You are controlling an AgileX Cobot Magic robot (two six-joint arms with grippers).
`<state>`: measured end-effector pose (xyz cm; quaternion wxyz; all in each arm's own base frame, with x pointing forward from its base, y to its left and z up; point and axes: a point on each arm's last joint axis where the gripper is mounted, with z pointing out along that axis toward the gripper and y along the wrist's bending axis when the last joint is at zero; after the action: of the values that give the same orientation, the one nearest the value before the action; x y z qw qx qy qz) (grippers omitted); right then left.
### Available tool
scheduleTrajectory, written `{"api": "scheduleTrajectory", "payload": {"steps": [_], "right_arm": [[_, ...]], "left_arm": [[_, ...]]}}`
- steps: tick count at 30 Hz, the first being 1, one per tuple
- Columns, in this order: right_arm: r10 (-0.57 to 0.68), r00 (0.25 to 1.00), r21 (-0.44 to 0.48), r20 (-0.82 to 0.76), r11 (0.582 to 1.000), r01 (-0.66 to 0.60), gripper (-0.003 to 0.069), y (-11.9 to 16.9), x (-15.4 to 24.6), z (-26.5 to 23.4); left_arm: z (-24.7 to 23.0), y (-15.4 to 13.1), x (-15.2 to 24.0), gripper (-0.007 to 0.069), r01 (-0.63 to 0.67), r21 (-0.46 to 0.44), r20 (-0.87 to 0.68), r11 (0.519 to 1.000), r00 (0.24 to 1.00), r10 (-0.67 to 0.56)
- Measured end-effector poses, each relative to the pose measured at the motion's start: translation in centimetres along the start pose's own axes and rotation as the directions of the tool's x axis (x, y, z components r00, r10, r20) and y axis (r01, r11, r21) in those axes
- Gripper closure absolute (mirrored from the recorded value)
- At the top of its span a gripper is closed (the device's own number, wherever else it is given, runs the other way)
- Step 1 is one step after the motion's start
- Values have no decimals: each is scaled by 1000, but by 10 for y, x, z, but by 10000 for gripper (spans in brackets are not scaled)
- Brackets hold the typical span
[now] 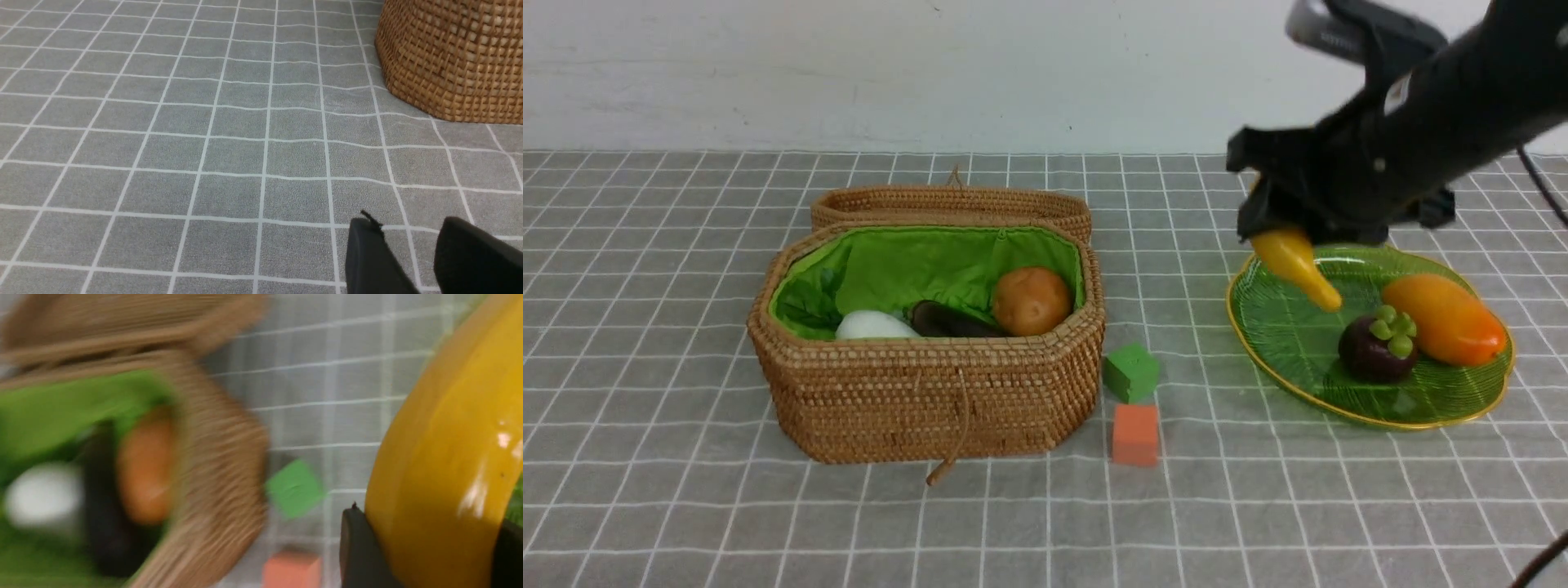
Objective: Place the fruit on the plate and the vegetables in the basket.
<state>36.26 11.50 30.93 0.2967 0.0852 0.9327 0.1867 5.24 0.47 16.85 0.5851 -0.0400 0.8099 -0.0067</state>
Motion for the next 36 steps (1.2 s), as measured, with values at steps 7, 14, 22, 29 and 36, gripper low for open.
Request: {"api": "scheduleTrajectory", "payload": {"steps": [7,14,22,29,36], "right_arm": [[329,938,24,108,943,-333,347,-59,-20,57],[374,921,48,105,923,-381,319,-76,-19,75],[346,938,93,24,933,-347,70,-77,-12,74],[229,973,88,-30,970,-225,63,-62,-12,26],[37,994,107,-102,994,-26,256,-40,6,-59]], "left_arm": [[0,0,0,386,0,0,0,1000,1000,0],[0,0,0,386,0,0,0,1000,1000,0],[0,0,0,386,0,0,0,1000,1000,0],[0,0,0,386,0,0,0,1000,1000,0],[0,0,0,386,0,0,0,1000,1000,0]]}}
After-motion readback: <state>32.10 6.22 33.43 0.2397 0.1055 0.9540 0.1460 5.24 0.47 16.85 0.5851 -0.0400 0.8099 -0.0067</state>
